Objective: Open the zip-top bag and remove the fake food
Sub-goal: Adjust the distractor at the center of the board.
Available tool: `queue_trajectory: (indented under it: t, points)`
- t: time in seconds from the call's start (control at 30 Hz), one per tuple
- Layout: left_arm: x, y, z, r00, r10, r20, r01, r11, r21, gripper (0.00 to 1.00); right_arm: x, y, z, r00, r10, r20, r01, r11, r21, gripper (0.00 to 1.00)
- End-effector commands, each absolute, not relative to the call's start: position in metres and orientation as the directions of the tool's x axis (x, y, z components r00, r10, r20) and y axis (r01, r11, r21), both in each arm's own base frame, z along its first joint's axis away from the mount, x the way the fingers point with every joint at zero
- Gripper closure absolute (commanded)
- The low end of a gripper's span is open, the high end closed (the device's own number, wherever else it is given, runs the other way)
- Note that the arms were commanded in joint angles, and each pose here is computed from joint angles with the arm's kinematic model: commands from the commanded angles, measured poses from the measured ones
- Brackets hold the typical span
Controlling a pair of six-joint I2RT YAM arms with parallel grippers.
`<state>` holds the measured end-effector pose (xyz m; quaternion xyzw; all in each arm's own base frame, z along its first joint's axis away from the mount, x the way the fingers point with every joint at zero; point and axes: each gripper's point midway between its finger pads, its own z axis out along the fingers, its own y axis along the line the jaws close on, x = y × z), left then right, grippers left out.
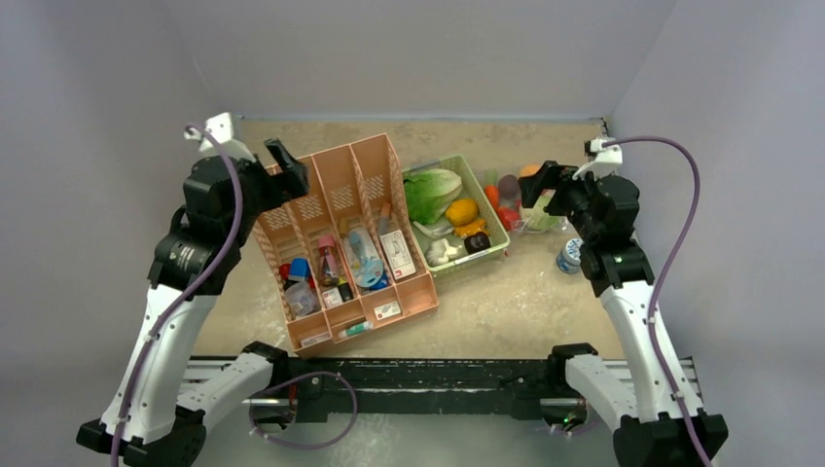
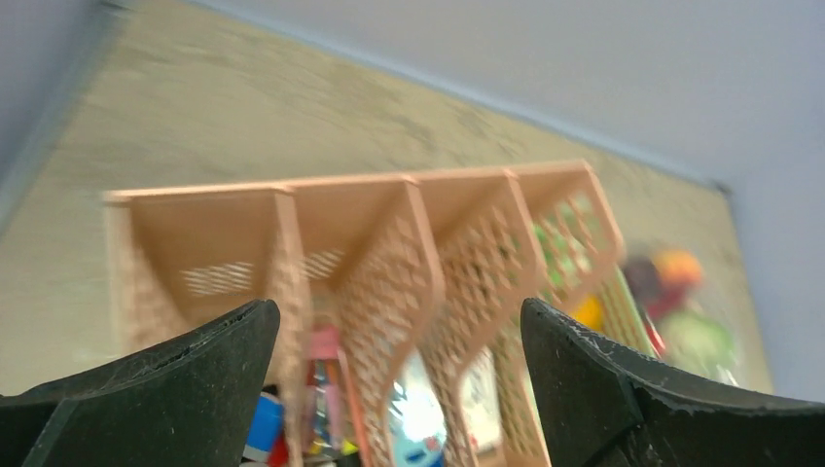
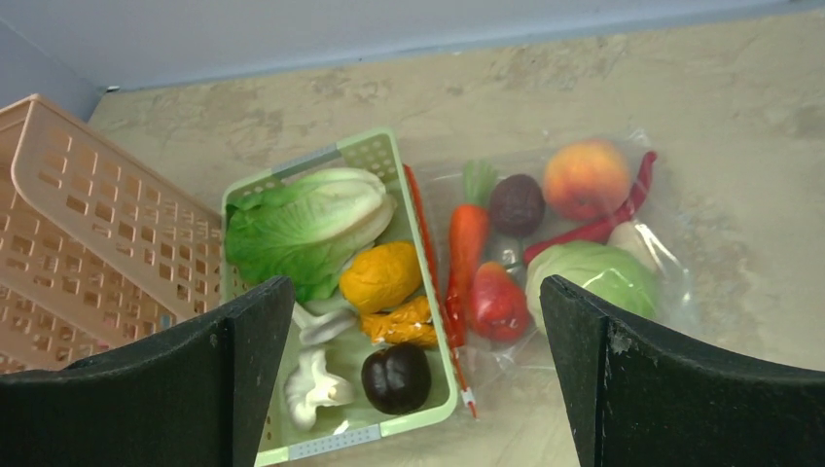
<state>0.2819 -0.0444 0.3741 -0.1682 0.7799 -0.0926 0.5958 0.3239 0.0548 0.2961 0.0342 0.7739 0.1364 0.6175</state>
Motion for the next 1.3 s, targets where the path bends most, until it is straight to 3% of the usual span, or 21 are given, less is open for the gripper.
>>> queue_trajectory:
  t: [0.0, 0.13, 0.3, 0.6, 0.73, 0.87, 0.97, 1.27]
  points:
    - [0.268, -0.142, 0.367, -0.416, -0.320, -0.851, 0.279, 0.846, -0.455, 0.05, 0.333, 0.069, 0.307, -0.204, 0.314, -0.927, -0.194, 0.915, 0.353, 0.00]
    - [0.233, -0.219, 0.335, -0.567, -0.187, -0.802, 0.479, 0.717, -0.506, 0.06, 0.337, 0.073, 0.297, -0.232, 0.362, -0.903, -0.198, 0.891, 0.408, 0.00]
    - [0.184, -0.279, 0.266, -0.677, 0.055, -0.734, 0.563, 0.682, -0.468, 0.06, 0.340, 0.076, 0.293, -0.249, 0.415, -0.875, -0.195, 0.864, 0.465, 0.00]
    - [0.111, -0.317, 0.170, -0.774, 0.339, -0.535, 0.613, 0.616, -0.495, 0.07, 0.343, 0.074, 0.294, -0.248, 0.471, -0.846, -0.161, 0.841, 0.516, 0.00]
    - [0.085, -0.309, 0.132, -0.787, 0.422, -0.449, 0.607, 0.658, -0.446, 0.07, 0.345, 0.074, 0.292, -0.253, 0.494, -0.832, -0.147, 0.831, 0.537, 0.00]
    - [0.103, -0.281, 0.106, -0.811, 0.382, -0.444, 0.532, 0.797, -0.286, 0.07, 0.346, 0.074, 0.286, -0.264, 0.514, -0.817, -0.133, 0.819, 0.558, 0.00]
    - [0.134, -0.263, 0.109, -0.795, 0.315, -0.518, 0.447, 0.882, -0.150, 0.04, 0.348, 0.075, 0.283, -0.269, 0.527, -0.806, -0.127, 0.810, 0.572, 0.00]
    - [0.234, -0.207, 0.115, -0.770, 0.125, -0.626, 0.126, 0.991, 0.043, 0.02, 0.355, 0.078, 0.280, -0.302, 0.555, -0.775, -0.110, 0.788, 0.606, 0.00]
